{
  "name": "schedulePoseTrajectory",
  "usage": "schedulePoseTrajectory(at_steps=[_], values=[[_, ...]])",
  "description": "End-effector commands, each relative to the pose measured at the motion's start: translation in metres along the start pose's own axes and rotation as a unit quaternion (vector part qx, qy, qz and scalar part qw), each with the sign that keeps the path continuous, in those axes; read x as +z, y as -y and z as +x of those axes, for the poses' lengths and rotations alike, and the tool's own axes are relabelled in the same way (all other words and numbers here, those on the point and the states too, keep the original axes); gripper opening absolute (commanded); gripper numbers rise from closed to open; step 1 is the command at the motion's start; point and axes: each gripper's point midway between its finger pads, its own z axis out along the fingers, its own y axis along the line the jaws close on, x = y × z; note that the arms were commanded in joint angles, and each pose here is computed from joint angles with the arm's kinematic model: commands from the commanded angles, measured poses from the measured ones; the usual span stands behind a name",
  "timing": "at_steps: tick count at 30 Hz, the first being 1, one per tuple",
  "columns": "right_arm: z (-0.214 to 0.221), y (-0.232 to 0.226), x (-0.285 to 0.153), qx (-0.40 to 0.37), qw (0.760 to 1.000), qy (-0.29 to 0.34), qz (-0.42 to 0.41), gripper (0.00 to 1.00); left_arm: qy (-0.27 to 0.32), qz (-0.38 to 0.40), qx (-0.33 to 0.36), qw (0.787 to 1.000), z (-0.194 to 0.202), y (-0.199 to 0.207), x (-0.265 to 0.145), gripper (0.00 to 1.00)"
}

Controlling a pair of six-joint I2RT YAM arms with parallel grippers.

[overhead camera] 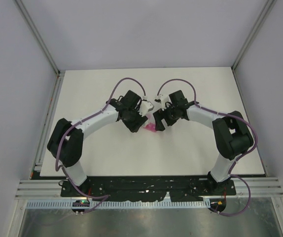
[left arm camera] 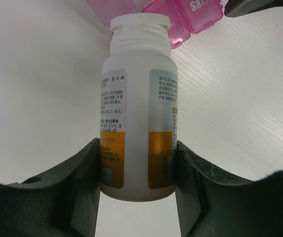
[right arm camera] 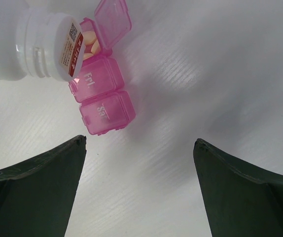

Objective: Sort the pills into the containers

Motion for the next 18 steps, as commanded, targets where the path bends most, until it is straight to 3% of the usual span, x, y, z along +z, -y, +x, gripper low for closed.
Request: schedulePoseTrajectory(at_steps=[1,18], values=[[-0.021,-0.005,-0.005,-0.01,0.999,0.032,-0.02,0.94,0.062,-0.002,0.004,0.998,-0.024,-0.002,-0.017,0.0],[-0.05,-0.049,-0.029,-0.037,0.985,0.114,-0.123,0.93,0.098,0.017,-0.006,0.995,-0.024,0.002,-0.022,0.0]])
